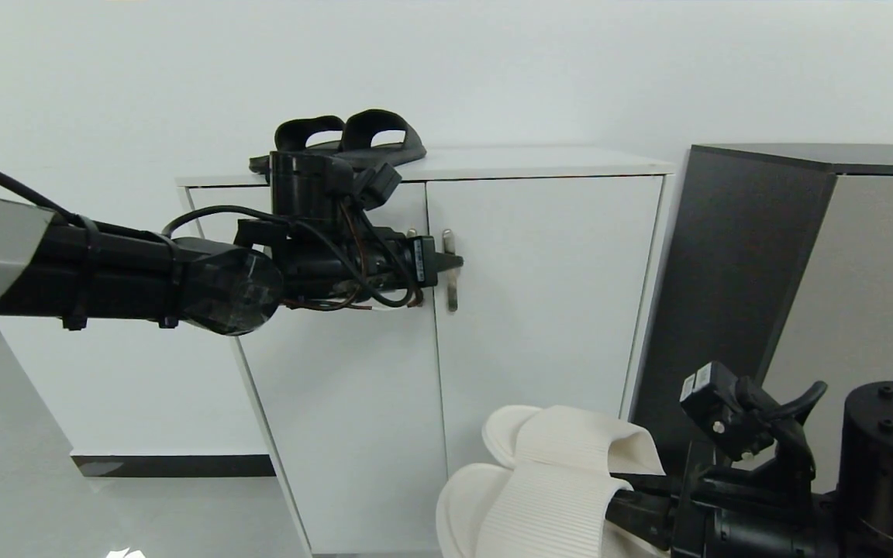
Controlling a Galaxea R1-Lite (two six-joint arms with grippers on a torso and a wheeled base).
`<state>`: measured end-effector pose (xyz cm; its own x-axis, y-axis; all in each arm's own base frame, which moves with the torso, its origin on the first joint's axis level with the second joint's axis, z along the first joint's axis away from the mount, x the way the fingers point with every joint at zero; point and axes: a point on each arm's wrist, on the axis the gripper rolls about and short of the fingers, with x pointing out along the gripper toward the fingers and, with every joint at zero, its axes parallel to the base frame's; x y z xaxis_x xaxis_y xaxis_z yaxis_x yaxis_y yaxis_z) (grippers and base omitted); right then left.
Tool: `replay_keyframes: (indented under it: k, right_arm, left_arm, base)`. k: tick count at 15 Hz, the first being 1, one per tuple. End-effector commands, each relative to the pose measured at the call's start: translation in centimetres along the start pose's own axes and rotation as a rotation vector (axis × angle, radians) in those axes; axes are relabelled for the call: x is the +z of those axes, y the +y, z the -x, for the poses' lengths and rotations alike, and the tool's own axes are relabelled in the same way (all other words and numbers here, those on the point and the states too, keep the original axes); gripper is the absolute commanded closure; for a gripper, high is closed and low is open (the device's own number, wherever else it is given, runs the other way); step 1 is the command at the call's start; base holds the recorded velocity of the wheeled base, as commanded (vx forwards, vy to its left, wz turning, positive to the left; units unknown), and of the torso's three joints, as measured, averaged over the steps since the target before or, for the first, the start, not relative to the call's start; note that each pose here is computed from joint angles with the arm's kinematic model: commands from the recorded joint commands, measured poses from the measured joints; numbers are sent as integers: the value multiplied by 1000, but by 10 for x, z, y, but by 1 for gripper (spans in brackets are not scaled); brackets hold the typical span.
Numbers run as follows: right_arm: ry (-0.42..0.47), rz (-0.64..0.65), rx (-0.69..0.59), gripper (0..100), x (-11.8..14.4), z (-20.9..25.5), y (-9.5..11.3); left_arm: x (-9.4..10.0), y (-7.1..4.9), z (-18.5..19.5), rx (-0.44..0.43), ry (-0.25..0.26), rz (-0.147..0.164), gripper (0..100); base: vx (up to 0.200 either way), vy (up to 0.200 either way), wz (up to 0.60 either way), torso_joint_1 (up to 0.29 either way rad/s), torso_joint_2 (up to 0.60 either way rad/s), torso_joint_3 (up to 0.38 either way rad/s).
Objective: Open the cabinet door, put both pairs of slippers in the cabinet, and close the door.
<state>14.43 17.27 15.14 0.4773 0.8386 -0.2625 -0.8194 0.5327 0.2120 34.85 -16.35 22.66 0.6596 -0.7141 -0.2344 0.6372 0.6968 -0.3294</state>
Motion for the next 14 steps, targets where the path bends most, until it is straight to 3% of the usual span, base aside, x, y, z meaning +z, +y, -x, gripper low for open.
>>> replay_keyframes:
  k: [1, 5, 8, 11, 13, 14]
  right_arm:
    - [6, -2, 19, 100, -1, 0, 0]
    - [-6, 1, 29, 100, 0, 6, 2]
    - [-3, 1, 50, 100, -1, 9, 3]
    - [-23, 7, 58, 100, 2, 15, 4]
    - [-28, 14, 98, 100, 2, 21, 7]
    - [-29, 28, 133, 100, 1, 25, 8]
  left_arm:
    - [4, -11, 19, -12, -16, -10, 100]
    - [-2, -34, 58, -32, -18, -18, 100]
    - [-11, -42, 83, -31, -14, -15, 100]
    - [-13, -55, 116, -43, -47, -26, 100]
    - [-11, -53, 119, -34, -59, -23, 100]
    - [-7, -44, 112, -14, -62, -13, 100]
  base:
    - [0, 0, 0, 0, 0, 0]
    - [0, 0, 0, 0, 0, 0]
    - [0, 0, 0, 0, 0, 0]
    - [0, 0, 0, 0, 0, 0]
    - [0, 0, 0, 0, 0, 0]
    - [0, 0, 0, 0, 0, 0]
